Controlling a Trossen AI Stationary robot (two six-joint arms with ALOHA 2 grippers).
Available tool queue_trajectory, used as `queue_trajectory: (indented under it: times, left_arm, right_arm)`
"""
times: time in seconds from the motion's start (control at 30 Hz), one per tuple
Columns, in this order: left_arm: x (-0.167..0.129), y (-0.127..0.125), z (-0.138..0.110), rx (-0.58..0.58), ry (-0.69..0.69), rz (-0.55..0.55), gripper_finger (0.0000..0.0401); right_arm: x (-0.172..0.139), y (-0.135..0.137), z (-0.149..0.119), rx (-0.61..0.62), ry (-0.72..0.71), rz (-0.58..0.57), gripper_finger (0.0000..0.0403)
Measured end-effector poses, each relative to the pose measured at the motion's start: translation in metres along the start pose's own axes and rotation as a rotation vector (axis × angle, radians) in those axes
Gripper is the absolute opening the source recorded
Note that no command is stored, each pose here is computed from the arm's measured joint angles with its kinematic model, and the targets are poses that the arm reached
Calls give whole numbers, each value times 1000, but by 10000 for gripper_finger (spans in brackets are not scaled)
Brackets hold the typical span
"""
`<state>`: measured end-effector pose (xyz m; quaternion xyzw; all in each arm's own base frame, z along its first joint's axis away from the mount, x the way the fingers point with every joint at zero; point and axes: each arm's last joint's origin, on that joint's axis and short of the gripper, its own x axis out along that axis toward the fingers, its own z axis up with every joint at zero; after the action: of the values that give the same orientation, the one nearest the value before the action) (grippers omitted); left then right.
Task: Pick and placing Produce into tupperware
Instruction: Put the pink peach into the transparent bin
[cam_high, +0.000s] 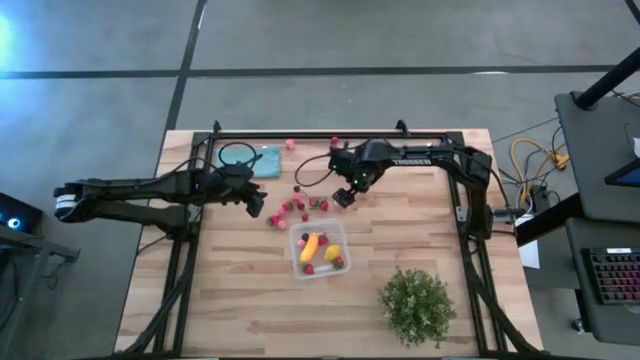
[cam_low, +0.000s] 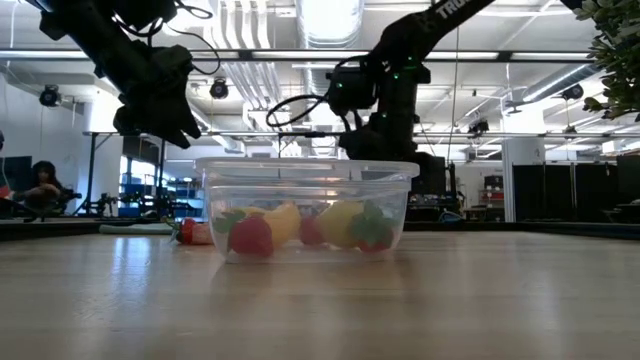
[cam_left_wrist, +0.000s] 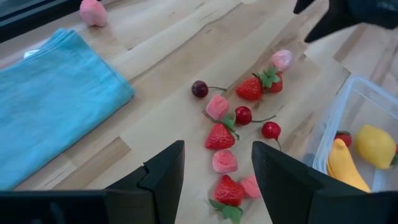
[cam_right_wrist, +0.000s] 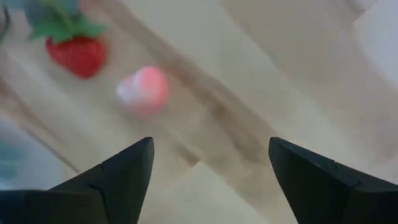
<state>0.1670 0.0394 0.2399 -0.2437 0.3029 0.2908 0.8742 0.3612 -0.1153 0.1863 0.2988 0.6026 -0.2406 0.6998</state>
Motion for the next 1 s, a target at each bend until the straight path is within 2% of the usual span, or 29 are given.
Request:
queue_trajectory:
  times: [0.2,0.37,0.63,1.0]
  left_arm:
    - [0,0,0,0,1,-1,173]
    - [0,0,0,0,1,-1,173]
    - [0,0,0,0,0,-1,173]
    - [0,0,0,28,0,0,173]
  right_arm:
    - [4,14,-2,-19,-67,17,308]
    - [6,23,-5,-147,-155,-110,306]
    - [21,26,-8,-330,-171,-6,307]
    - [37,22,-18,-444,-164,-13,303]
